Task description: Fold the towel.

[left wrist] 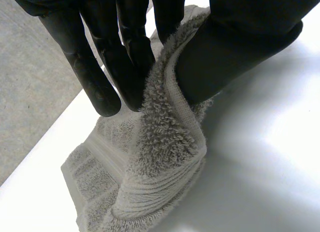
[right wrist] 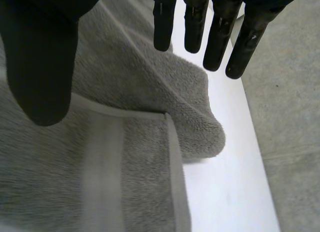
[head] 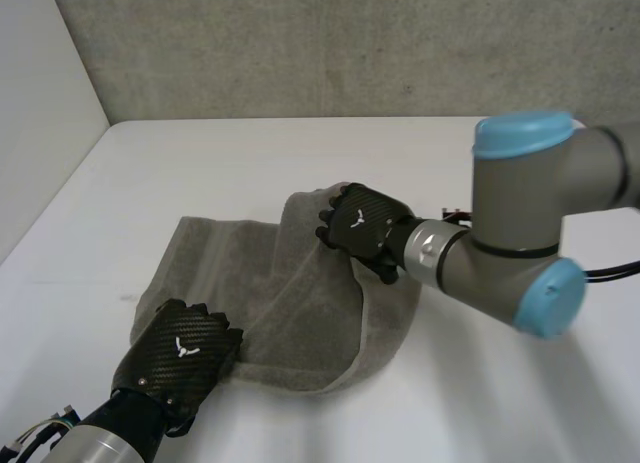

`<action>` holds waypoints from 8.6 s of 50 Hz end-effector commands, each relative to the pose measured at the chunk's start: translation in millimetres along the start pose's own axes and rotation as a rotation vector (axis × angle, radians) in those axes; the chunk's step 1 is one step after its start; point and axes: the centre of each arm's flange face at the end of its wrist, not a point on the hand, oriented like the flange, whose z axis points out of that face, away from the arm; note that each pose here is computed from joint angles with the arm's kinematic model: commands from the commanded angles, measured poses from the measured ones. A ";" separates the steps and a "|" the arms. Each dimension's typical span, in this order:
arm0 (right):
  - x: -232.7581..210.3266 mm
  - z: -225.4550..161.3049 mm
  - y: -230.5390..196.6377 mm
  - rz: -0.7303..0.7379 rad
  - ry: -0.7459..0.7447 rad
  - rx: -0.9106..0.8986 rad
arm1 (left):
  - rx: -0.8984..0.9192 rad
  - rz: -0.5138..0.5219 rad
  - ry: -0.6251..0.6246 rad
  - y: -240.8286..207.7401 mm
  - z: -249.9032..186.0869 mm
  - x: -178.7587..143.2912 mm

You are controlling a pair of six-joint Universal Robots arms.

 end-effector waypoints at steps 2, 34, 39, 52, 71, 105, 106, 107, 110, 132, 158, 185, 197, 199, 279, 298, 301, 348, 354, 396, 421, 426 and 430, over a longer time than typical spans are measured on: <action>-13.0 43.7 29.7 -0.150 0.077 -0.016 | -0.002 -0.001 0.002 0.8 0.1 0.5; 63.0 12.1 21.0 0.007 0.338 -0.024 | 0.003 -0.019 -0.067 -3.6 14.6 -17.5; 59.2 -13.0 33.2 0.106 0.250 -0.089 | 0.006 -0.027 -0.102 -5.0 20.2 -27.3; 29.6 -70.8 70.3 0.579 0.079 -0.308 | 0.044 -0.028 -0.099 -3.5 28.5 -24.8; 117.5 -193.1 -39.9 0.335 0.449 -0.077 | 0.334 -0.004 -0.284 -113.1 16.2 -102.3; 165.4 -59.3 0.4 0.048 0.655 -0.196 | 0.153 0.033 -0.244 -112.8 188.6 -180.8; 187.5 -61.1 -14.2 0.028 0.786 -0.103 | 0.276 0.050 -0.321 -136.5 188.9 -196.6; 187.7 -61.2 -14.4 0.028 0.787 -0.102 | 0.277 0.050 -0.322 -136.8 188.9 -196.8; 224.8 -78.2 -47.0 -0.009 1.013 0.113 | 0.530 0.075 -0.479 -181.1 179.7 -225.4; 128.4 -73.6 7.7 0.152 0.699 0.045 | 0.383 -0.175 -0.268 -80.4 173.9 -167.4; 65.6 -106.8 57.2 0.528 0.356 -0.183 | -0.016 -0.041 -0.058 46.6 178.1 -91.4; 90.3 -148.7 110.0 0.681 0.486 -0.244 | -0.029 -0.081 -0.163 54.7 172.4 -107.1; 63.4 -160.2 100.2 0.482 0.306 -0.395 | -0.086 -0.051 -0.151 22.1 105.6 -111.2; 52.9 -166.9 95.3 0.446 0.212 -0.447 | -0.123 0.017 -0.121 4.9 74.9 -110.6; 45.1 -102.2 136.1 0.566 0.382 -0.487 | 0.161 -0.093 -0.240 -19.4 163.1 -124.7; 35.0 -92.6 179.3 0.574 0.465 -0.446 | 0.161 -0.324 -0.200 -13.9 148.7 -113.1; 43.9 -96.3 189.5 0.535 0.498 -0.460 | 0.153 -0.326 -0.200 -11.4 148.2 -112.6; -81.4 34.5 -41.1 0.273 0.071 0.271 | 0.164 -0.326 -0.216 -15.2 135.4 -114.5; -108.5 35.6 -46.6 0.272 0.000 0.272 | 0.162 -0.325 -0.209 -15.1 134.8 -111.5; 4.1 -48.3 77.3 0.302 0.473 -0.155 | 0.084 -0.272 -0.024 -18.6 147.7 -11.0; -130.8 9.8 -57.0 0.173 -0.026 0.264 | 0.143 -0.319 -0.246 -43.7 114.7 -99.1; -68.1 -0.8 -58.9 0.379 0.111 0.279 | 0.177 -0.317 -0.249 -52.9 117.5 -101.9; -31.6 -11.6 -38.9 0.553 0.228 0.204 | 0.214 -0.344 -0.225 -64.4 126.3 -97.4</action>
